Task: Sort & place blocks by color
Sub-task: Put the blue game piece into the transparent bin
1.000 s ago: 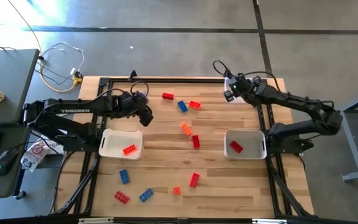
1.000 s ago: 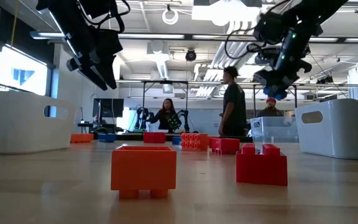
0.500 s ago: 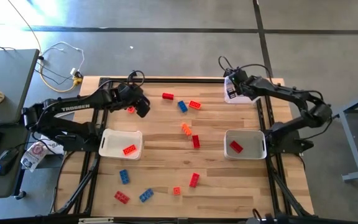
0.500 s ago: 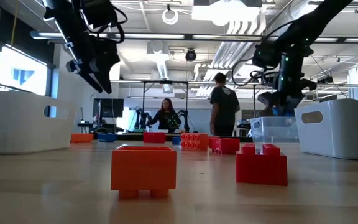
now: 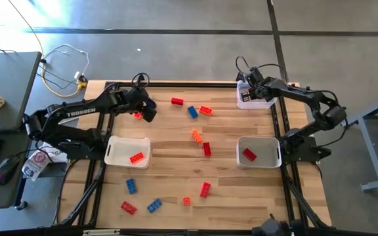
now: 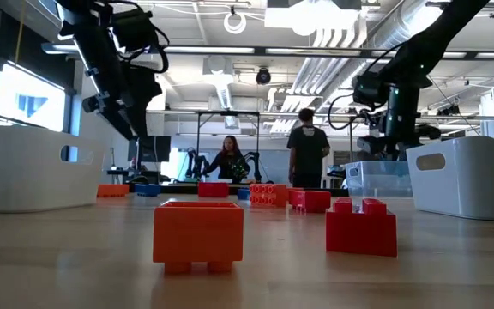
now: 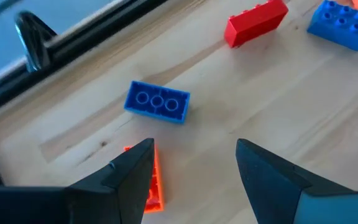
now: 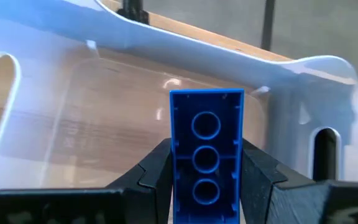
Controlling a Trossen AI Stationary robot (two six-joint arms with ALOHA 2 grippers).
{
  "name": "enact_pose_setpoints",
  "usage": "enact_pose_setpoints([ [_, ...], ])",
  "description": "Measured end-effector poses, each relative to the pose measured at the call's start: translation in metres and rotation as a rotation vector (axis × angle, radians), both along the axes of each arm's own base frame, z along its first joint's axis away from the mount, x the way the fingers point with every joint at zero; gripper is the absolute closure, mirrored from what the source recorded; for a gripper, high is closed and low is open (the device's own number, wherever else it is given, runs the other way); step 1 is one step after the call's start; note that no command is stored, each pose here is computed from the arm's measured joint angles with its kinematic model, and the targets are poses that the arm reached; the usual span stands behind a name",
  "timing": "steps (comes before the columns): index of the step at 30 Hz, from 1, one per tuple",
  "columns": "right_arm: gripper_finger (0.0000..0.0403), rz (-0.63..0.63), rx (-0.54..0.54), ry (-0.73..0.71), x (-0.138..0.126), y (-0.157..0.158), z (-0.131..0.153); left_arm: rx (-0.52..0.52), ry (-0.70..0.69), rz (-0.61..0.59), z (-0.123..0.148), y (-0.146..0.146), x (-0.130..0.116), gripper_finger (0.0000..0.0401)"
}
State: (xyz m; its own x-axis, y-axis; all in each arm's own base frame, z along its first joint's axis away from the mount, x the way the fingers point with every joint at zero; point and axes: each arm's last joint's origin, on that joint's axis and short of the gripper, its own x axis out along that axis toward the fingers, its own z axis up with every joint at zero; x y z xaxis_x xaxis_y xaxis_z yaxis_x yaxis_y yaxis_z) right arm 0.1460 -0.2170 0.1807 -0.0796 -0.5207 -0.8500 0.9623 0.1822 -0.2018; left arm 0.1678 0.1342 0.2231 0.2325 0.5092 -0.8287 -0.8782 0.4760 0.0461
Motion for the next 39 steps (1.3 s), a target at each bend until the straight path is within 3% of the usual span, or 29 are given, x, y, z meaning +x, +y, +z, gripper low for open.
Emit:
enact_pose_setpoints([
  [16,0.0287,0.043,0.052,-0.059,-0.007,-0.006,-0.001,-0.131,0.109,0.065,-0.035,0.021,0.005,0.0188],
  [30,0.0181,0.076,0.041,-0.045,-0.006,-0.007,0.000,-0.209,0.148,0.039,-0.050,0.026,0.007,0.0188],
  [39,0.0172,0.094,0.052,-0.092,-0.005,-0.006,0.004,-0.248,0.177,0.130,-0.052,0.038,-0.011,0.0188],
])
